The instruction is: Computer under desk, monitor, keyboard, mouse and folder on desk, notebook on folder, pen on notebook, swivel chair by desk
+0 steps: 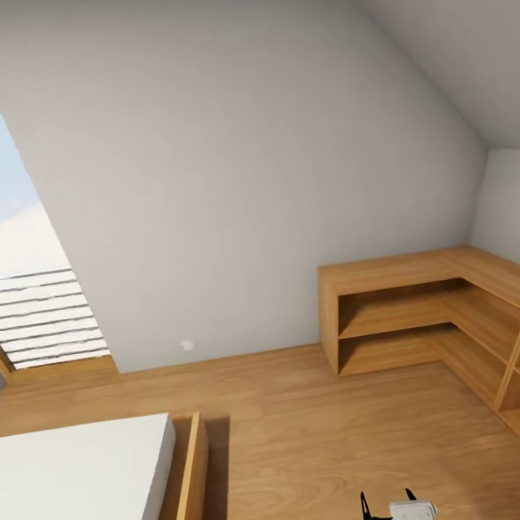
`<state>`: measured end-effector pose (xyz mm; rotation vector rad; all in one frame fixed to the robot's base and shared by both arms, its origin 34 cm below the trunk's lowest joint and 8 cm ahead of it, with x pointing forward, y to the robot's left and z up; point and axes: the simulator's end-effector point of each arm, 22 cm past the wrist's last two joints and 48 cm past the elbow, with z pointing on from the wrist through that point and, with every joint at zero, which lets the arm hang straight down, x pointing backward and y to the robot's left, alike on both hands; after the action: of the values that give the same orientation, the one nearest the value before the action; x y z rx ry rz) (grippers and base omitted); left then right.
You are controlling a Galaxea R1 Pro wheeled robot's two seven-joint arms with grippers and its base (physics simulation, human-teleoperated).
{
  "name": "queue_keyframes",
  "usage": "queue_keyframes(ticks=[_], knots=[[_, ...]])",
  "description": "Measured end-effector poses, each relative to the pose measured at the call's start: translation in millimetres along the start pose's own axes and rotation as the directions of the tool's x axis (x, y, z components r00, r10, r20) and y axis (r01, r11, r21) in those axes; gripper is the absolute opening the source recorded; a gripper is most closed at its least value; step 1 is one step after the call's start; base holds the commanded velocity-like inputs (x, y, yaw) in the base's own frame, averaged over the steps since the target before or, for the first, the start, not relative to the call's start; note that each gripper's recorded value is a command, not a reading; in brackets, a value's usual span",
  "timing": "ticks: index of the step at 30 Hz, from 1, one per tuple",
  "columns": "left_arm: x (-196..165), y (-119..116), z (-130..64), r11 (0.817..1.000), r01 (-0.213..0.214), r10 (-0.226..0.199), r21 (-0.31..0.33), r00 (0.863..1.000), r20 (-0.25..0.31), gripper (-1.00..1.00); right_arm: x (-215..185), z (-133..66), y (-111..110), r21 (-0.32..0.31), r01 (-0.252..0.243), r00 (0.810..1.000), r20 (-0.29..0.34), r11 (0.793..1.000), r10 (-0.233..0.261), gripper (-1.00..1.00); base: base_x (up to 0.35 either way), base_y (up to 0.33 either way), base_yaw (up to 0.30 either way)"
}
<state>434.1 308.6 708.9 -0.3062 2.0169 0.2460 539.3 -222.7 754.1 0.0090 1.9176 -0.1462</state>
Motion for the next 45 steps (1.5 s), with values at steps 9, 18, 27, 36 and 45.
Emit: queue_keyframes(ticks=[9,18,27,36,45], knots=[[0.2,0.1,-0.1,1.000,0.000,0.000,0.000,1.000,0.000,1.00,0.5,-0.4,0.5,-0.001,0.000,1.000,-0.001,1.000,0.000,1.00,0.322,0.000,0.000],[1.6,1.1,-0.6,1.000,-0.003,0.003,-0.001,1.000,-0.004,1.00,0.5,-0.3,0.6,-0.001,0.000,1.000,-0.001,1.000,0.000,1.00,0.324,0.000,0.000],[4.4,3.9,-1.7,1.000,-0.012,0.012,-0.004,1.000,-0.010,1.00,1.2,-0.7,0.2,-0.001,0.001,1.000,-0.003,1.000,-0.001,1.00,0.326,0.000,-0.012],[5.8,4.2,-2.0,1.000,-0.013,0.013,-0.004,1.000,-0.014,1.00,2.5,-0.6,-0.1,-0.003,0.003,1.000,-0.005,1.000,-0.003,1.00,0.326,0.000,-0.214],[7.4,4.5,-2.3,1.000,-0.015,0.014,-0.005,1.000,-0.018,1.00,4.3,-0.8,-0.2,-0.002,0.004,1.000,-0.009,1.000,-0.004,1.00,0.326,0.000,-0.243]])
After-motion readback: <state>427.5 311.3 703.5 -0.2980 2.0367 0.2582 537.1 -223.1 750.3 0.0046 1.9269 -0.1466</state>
